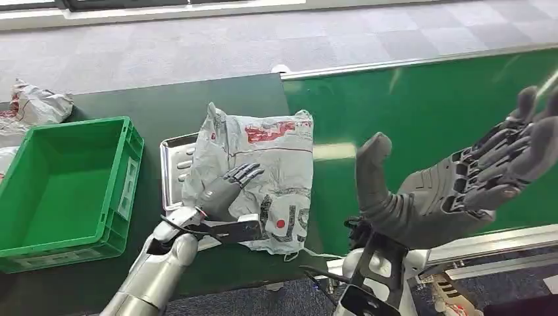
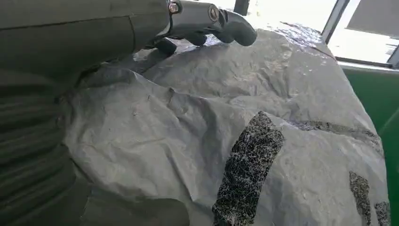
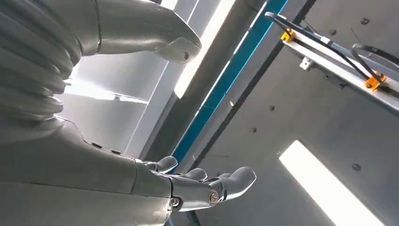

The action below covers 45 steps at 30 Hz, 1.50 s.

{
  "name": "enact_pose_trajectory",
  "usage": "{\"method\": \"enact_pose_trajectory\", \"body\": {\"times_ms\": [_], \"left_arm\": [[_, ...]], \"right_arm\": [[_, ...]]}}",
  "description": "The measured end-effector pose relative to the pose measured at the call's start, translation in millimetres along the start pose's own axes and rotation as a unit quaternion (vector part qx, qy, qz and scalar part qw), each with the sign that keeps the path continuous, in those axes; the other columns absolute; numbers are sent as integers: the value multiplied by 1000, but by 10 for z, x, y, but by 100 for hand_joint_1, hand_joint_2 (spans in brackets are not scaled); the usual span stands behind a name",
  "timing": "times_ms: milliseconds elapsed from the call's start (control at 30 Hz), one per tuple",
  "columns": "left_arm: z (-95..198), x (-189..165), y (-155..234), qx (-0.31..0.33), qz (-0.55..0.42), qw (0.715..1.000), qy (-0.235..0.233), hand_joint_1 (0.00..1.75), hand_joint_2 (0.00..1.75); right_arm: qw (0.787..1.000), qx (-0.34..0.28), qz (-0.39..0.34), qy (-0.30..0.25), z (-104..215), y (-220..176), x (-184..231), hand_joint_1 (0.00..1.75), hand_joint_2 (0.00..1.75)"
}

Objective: Moved the parcel from conveyor to table for the left to box.

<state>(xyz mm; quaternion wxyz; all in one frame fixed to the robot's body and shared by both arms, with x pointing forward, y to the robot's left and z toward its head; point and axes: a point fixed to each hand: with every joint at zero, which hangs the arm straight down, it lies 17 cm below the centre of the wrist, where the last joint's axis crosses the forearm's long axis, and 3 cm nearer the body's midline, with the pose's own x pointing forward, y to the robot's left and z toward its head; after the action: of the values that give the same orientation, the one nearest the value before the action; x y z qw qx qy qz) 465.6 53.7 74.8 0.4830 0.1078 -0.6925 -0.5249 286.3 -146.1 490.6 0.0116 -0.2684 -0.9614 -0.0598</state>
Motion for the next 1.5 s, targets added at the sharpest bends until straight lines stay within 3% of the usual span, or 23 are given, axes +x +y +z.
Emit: {"method": "enact_pose_trajectory", "body": {"times_ms": [33,233,433,867,1033,1100,1133,1200,1267,1333,1433,1500], "left_arm": [[-3,-12,-12,-4,-5,1000,1,175,175],[-12,-100,-38,-7,-25,1000,14,175,175],[-26,-306,-94,-25,-95,993,63,175,175],[-112,-380,-4,-21,-147,985,84,175,175],[-126,-231,101,19,-143,988,56,175,175],[-90,15,314,84,-92,992,7,175,175],[-43,194,610,150,-39,987,-29,175,175],[165,312,1314,290,54,954,-62,175,175],[549,204,2086,430,93,896,-56,175,175],[938,55,2577,523,78,848,-36,175,175],[1394,-38,2970,599,26,800,-14,175,175],[1642,8,3169,627,-59,776,-5,175,175]], "right_arm": [[1000,0,0,0,0,1,1,0,175],[1000,1,1,-1,3,3,3,0,175],[1000,2,1,0,6,4,3,0,175],[1000,4,2,1,23,6,0,0,175],[1000,7,3,6,63,6,-7,0,175],[1000,10,5,9,85,5,-12,0,175],[1000,10,7,10,92,-4,-16,0,175],[1000,12,9,12,114,-14,-23,0,175],[1000,12,13,13,123,-27,-32,0,175],[1000,13,15,13,126,-31,-33,0,175],[1000,13,18,9,118,-43,-17,0,175],[1000,14,21,7,117,-48,-6,0,175]]}}
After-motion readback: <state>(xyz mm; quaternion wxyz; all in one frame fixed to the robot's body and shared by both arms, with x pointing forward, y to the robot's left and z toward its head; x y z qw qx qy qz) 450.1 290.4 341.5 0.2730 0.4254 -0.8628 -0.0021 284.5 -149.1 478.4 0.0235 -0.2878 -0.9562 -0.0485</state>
